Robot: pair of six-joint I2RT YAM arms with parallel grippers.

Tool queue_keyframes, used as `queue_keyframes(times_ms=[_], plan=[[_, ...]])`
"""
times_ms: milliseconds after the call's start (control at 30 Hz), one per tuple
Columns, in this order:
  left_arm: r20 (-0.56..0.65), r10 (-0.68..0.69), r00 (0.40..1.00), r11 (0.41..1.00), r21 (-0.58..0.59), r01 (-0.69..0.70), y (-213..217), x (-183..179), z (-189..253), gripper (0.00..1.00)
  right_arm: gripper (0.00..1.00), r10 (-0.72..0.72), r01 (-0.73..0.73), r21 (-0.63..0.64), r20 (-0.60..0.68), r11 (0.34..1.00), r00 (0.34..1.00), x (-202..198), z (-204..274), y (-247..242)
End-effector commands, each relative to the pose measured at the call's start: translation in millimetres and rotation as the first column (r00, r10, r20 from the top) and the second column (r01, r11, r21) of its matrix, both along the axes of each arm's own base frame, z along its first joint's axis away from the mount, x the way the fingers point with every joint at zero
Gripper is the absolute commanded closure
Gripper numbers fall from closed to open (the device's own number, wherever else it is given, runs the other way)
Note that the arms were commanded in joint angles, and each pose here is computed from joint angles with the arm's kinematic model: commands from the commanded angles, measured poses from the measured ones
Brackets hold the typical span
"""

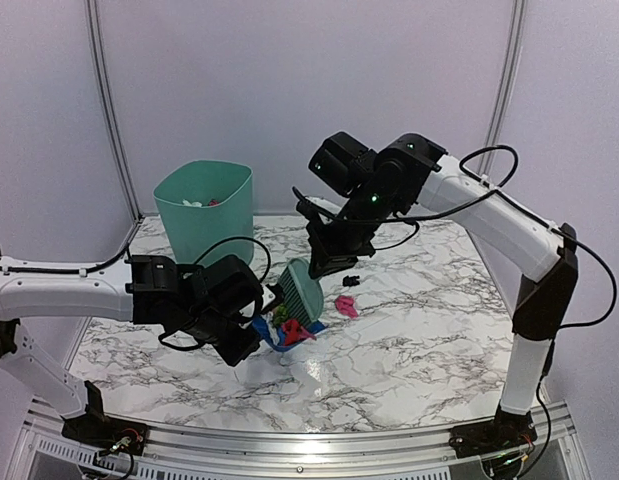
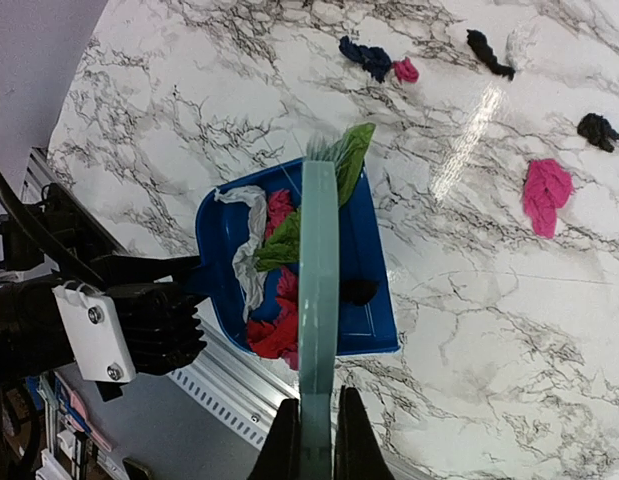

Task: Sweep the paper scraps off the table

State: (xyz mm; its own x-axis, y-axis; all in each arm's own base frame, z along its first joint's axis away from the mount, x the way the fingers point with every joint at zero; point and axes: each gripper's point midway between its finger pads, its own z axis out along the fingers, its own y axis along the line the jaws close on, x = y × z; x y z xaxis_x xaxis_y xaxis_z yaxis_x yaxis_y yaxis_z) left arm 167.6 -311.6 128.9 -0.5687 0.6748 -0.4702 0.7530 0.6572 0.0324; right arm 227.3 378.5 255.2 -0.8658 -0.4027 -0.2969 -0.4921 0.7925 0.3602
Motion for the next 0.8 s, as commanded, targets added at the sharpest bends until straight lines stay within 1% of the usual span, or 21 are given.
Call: queue_keyframes(times_ms=[0,333,467,633,767], plan=[[0.089,0.008,0.996,0.998,-0.06,-0.002,1.4,15.0,36.9,1.0,1.0,-0.042,0.039,0.05,0.051,0.998,0.998,11.1,30.1,-5.4],[0.166,0.071,0.984,0.992,-0.114,-0.052,11.8,41.2,73.0,1.0,1.0,-0.051,0.021,0.225,0.127,0.974,0.991,22.2,76.5,6.8],[0.17,0.087,0.982,0.991,-0.119,-0.067,15.5,48.9,76.5,1.0,1.0,-0.068,0.022,0.282,0.155,0.959,0.986,26.6,93.9,7.4],[0.165,0.101,0.981,0.99,-0.116,-0.082,19.4,55.2,74.6,1.0,1.0,-0.105,0.043,0.312,0.187,0.949,0.977,34.1,108.1,-0.7],[0.162,0.112,0.98,0.99,-0.109,-0.095,22.0,59.0,72.4,1.0,1.0,-0.128,0.059,0.312,0.204,0.948,0.97,37.8,112.8,-8.2]])
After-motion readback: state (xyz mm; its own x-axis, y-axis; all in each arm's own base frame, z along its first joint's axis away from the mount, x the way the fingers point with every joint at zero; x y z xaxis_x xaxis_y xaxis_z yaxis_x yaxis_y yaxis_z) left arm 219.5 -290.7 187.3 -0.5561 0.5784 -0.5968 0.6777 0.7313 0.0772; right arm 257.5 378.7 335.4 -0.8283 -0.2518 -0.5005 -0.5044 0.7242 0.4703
